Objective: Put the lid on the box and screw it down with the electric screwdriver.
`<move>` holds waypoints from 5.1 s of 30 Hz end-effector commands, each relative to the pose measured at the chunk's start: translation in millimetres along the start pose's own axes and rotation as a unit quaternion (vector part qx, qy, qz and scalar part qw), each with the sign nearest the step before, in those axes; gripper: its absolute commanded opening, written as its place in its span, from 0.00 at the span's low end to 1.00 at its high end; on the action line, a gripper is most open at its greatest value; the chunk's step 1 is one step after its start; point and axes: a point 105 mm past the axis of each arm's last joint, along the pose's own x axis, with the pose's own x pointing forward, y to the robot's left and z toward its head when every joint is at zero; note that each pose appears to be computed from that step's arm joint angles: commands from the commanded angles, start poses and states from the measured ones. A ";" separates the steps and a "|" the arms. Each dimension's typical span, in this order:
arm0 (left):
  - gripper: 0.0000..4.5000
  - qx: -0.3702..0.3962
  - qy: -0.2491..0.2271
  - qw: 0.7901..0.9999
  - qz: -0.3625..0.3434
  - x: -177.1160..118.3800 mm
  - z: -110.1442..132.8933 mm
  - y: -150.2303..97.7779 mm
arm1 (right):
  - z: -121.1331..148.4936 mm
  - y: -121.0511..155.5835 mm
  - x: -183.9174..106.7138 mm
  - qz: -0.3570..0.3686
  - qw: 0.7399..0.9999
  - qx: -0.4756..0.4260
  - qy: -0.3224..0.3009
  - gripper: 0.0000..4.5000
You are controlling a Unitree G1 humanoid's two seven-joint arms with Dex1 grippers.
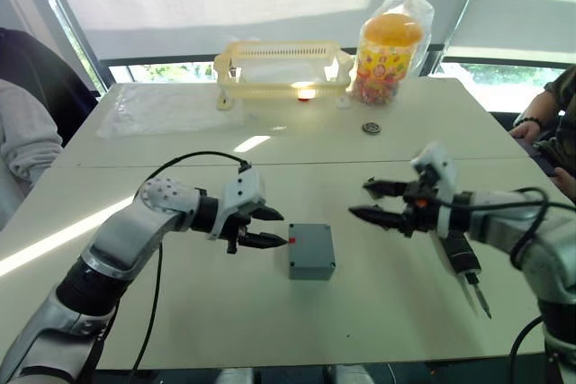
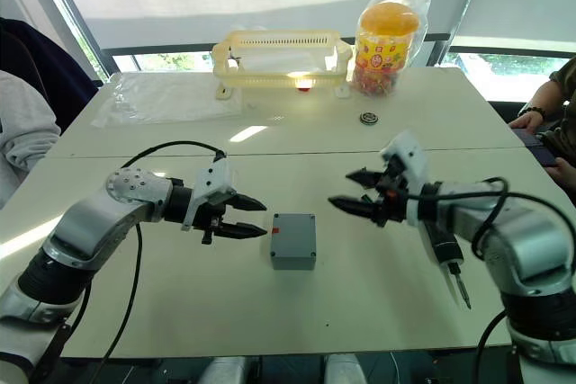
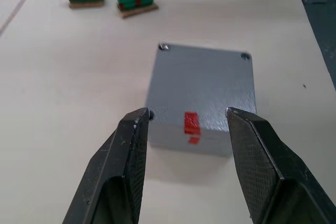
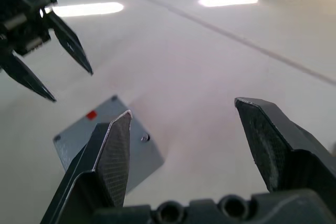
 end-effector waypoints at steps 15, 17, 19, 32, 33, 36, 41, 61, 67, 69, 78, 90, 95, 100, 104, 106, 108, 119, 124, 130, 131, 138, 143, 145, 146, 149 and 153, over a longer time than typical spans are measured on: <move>0.52 0.061 -0.060 0.993 -0.076 32.1 32.6 -58.1 | -75.0 -49.5 -124.1 -0.147 0.901 0.235 0.334 0.98; 0.52 0.054 -0.063 0.994 -0.078 34.2 32.6 -61.0 | -81.4 -46.4 -121.7 -0.141 0.894 0.255 0.341 0.98; 0.52 0.051 -0.061 0.994 -0.078 34.9 31.5 -62.5 | -88.6 -46.3 -119.8 -0.144 0.886 0.273 0.345 0.98; 0.52 0.025 -0.058 0.997 -0.037 30.3 27.9 -53.9 | -130.7 -63.8 -100.5 -0.174 0.855 0.322 0.369 0.98; 0.52 0.024 -0.058 0.997 -0.036 30.7 27.7 -54.0 | -132.7 -65.4 -99.7 -0.176 0.853 0.322 0.371 0.98; 0.52 0.020 -0.059 0.998 -0.031 31.2 27.1 -54.9 | -140.8 -69.2 -97.0 -0.176 0.852 0.301 0.390 0.85; 0.52 0.014 -0.054 0.998 -0.014 28.1 23.1 -52.1 | -153.1 -67.0 -97.5 -0.166 0.847 0.269 0.427 0.39; 0.52 -0.039 -0.075 0.996 -0.010 27.5 5.0 3.9 | 8.3 -76.4 -95.3 -0.387 0.894 0.088 -0.209 0.39; 0.52 -0.031 -0.052 0.998 -0.019 32.2 -5.0 3.1 | 29.1 -24.7 -34.5 -0.242 0.913 0.084 -0.317 0.39; 0.52 -0.027 -0.045 0.998 -0.022 32.7 -7.0 0.3 | 36.6 -5.2 -21.0 -0.162 0.911 0.120 -0.359 0.39; 0.52 -0.018 -0.018 0.999 -0.029 46.4 -16.0 -10.2 | 22.9 34.6 22.0 -0.075 0.928 0.129 -0.341 0.39; 0.52 -0.011 0.001 1.000 -0.027 58.7 -25.0 -11.0 | 2.7 43.8 38.8 -0.066 0.939 0.109 -0.319 0.39; 0.52 -0.011 0.004 0.999 -0.030 57.4 -24.7 -11.4 | -0.7 40.9 44.5 -0.079 0.938 0.099 -0.322 0.39; 0.52 -0.010 0.007 1.000 -0.028 56.0 -24.7 -10.6 | -5.1 41.3 47.8 -0.080 0.939 0.097 -0.319 0.39; 0.52 -0.009 0.007 1.000 -0.026 55.6 -24.2 -10.3 | -7.8 41.4 49.5 -0.081 0.941 0.095 -0.316 0.39; 0.52 -0.009 0.007 1.000 -0.026 55.3 -24.0 -10.3 | -8.9 41.5 50.0 -0.082 0.941 0.095 -0.314 0.39; 0.52 -0.009 0.007 1.000 -0.026 55.0 -24.0 -10.5 | -10.2 41.9 50.6 -0.081 0.942 0.094 -0.311 0.39; 0.52 -0.009 0.006 1.000 -0.021 56.0 -22.1 -9.2 | -23.7 41.1 55.8 -0.093 0.953 0.053 -0.284 0.39; 0.52 -0.009 0.008 1.000 -0.021 55.8 -22.6 -9.5 | -30.5 43.6 60.7 -0.094 0.957 0.026 -0.273 0.39; 0.52 -0.012 0.014 1.000 -0.022 55.2 -26.8 -11.2 | -40.4 51.5 62.6 -0.087 0.961 0.022 -0.261 0.39; 0.52 -0.013 0.014 1.000 -0.023 55.5 -27.6 -11.9 | -42.5 53.6 63.3 -0.084 0.962 0.020 -0.257 0.39; 0.52 -0.013 0.014 0.999 -0.025 56.8 -27.7 -13.0 | -52.2 59.5 66.5 -0.074 0.968 -0.001 -0.239 0.39; 0.52 -0.013 0.015 0.999 -0.025 56.9 -29.1 -13.2 | -58.2 63.0 69.7 -0.067 0.971 -0.014 -0.229 0.39; 0.52 -0.014 0.016 0.999 -0.026 56.9 -30.0 -13.8 | -59.8 63.0 70.9 -0.067 0.971 -0.013 -0.228 0.39; 0.52 -0.013 0.017 0.999 -0.026 57.0 -30.4 -14.1 | -60.6 62.8 71.4 -0.068 0.972 -0.014 -0.226 0.39; 0.52 -0.013 0.018 0.999 -0.026 57.1 -31.5 -14.4 | -63.7 62.1 72.6 -0.070 0.972 -0.014 -0.222 0.39; 0.52 -0.012 0.019 0.999 -0.027 57.7 -32.0 -15.7 | -68.8 62.8 73.2 -0.068 0.974 -0.009 -0.216 0.39</move>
